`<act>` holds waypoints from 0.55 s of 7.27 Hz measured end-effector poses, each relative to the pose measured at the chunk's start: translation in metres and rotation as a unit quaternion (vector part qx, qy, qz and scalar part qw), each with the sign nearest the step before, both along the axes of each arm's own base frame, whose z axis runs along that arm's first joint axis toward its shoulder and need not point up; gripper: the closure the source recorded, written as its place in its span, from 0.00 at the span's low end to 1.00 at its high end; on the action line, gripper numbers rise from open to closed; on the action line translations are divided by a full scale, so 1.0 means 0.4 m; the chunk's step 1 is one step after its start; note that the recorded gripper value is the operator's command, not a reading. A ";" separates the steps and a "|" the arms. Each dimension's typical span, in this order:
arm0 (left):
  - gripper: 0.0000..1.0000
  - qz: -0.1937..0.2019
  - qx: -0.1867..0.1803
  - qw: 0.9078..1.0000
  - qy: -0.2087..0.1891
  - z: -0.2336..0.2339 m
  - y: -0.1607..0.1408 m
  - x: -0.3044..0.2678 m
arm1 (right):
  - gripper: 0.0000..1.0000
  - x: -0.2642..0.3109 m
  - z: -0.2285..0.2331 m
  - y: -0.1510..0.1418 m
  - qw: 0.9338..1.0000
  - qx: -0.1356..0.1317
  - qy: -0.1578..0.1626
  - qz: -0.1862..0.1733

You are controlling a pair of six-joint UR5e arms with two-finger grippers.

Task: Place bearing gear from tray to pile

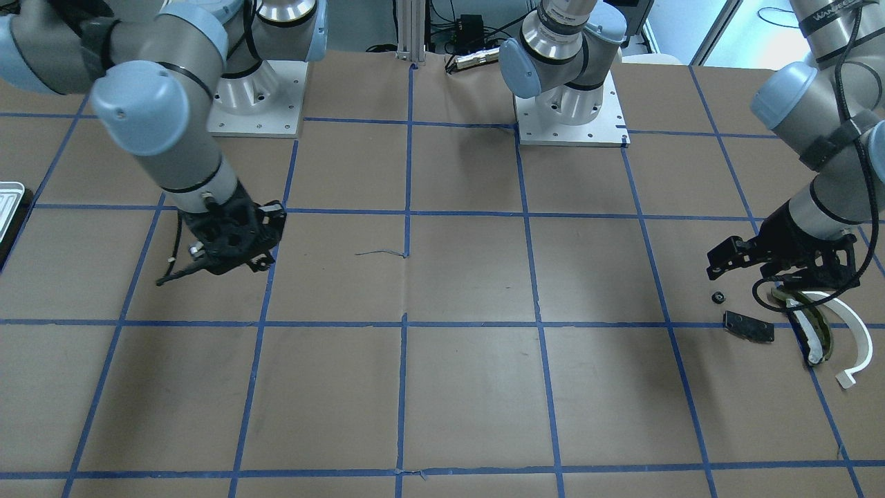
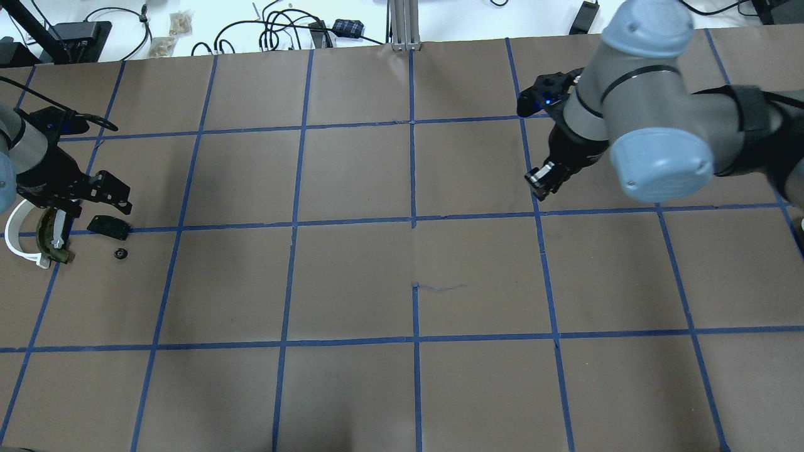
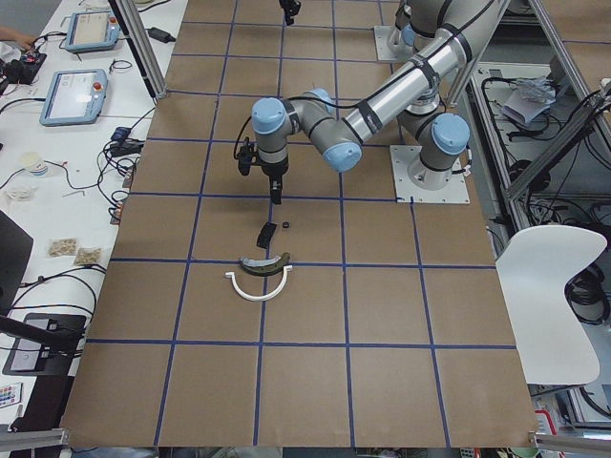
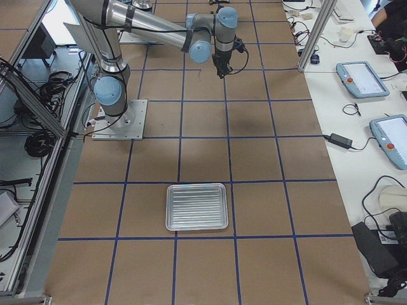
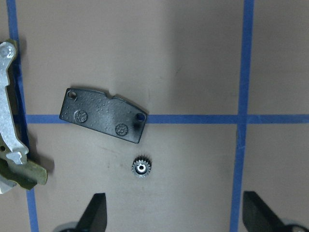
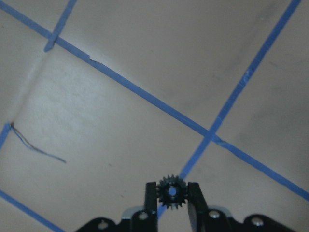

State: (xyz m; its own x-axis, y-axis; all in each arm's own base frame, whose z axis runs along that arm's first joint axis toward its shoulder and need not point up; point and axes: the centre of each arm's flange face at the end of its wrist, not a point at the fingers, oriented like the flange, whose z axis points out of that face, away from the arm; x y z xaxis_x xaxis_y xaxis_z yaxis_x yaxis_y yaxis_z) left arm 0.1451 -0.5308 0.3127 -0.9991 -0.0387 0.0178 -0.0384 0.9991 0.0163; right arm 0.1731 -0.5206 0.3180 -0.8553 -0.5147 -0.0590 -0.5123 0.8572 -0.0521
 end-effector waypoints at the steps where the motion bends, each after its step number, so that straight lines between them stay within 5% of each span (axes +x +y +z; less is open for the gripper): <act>1: 0.00 0.006 -0.007 1.000 0.009 0.044 -0.003 -0.059 | 0.80 0.125 -0.063 -0.009 1.000 -0.011 -0.003 -0.017; 4: 0.00 0.002 -0.013 1.000 0.014 0.089 -0.016 -0.272 | 0.79 0.365 -0.244 -0.013 0.998 -0.042 -0.021 -0.032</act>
State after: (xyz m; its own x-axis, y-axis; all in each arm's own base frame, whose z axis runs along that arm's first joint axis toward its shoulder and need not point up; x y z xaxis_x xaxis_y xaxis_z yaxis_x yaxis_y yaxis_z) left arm 0.0361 -0.5374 0.3485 -0.9980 -0.0410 0.0475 -0.0414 0.9991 -0.0079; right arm 0.3189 -0.5258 0.2203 -0.8841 -0.4643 -0.0536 -0.4530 0.8795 -0.1459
